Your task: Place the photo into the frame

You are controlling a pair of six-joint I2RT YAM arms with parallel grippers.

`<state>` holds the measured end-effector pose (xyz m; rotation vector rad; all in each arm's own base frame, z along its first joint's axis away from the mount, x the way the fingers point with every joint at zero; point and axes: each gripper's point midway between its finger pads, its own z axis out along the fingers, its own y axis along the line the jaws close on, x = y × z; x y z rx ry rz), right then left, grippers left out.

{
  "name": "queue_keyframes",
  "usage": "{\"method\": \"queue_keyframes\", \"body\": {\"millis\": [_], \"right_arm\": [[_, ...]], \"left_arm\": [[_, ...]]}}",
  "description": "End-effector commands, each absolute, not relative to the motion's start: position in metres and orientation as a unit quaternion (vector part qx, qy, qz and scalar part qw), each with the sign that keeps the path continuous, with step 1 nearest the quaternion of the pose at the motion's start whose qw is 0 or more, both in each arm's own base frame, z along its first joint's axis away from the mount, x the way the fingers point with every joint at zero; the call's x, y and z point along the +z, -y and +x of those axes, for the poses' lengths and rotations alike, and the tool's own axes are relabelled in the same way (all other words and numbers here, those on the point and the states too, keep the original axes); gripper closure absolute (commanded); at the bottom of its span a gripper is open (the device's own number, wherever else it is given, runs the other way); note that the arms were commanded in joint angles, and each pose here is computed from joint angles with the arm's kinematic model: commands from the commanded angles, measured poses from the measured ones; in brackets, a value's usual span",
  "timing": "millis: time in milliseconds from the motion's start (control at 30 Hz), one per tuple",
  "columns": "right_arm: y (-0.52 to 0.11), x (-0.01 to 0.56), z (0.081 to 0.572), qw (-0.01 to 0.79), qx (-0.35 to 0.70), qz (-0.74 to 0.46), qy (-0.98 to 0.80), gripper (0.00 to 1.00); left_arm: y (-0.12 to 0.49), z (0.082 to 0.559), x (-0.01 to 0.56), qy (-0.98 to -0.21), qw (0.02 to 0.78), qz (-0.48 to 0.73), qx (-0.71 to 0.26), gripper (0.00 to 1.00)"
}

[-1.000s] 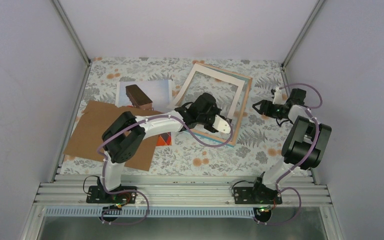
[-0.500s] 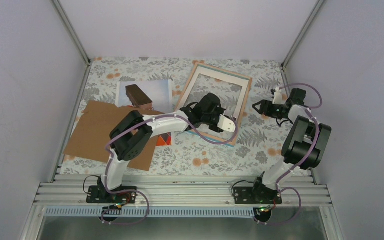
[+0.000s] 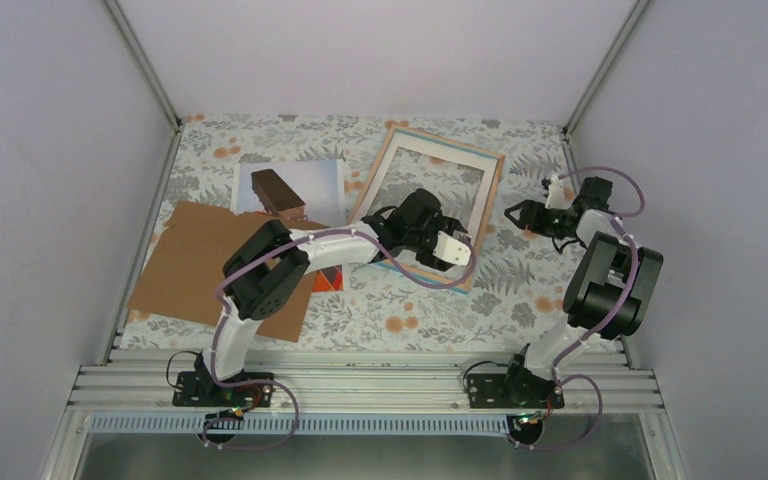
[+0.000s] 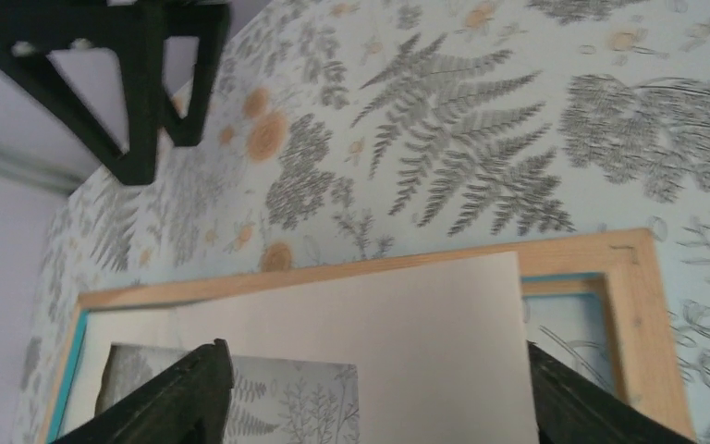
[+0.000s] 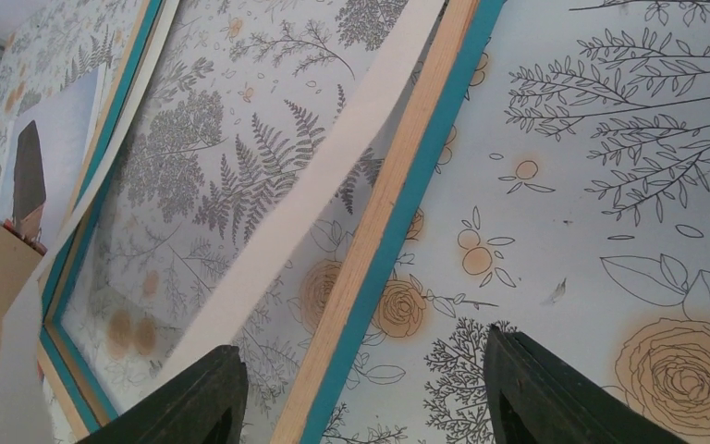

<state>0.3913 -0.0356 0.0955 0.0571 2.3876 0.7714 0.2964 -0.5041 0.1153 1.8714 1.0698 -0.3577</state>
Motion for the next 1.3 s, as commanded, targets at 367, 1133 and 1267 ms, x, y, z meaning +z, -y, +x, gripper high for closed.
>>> {"method": "queue_keyframes", "body": {"millis": [367,1133,1267], "right_arm": [[0.039,0.093,0.389,0.293,0.273,0.037,-0.915,0.36],[0.003,0.054,0.404,0.221,0.327,0.013,-0.919,0.37],[0.005,0.053,0.406,0.219,0.337,0.018,-0.915,0.36]], "left_arm": [[0.426,0.345,0.2,-0.615,0.402,0.621,-0.273,0.23],[0.269,0.467,0.063,-0.844,0.217,0.325,-0.368,0.68],[0.281,0.447,0.062,-0.829,0.204,0.34,-0.394,0.71]]}}
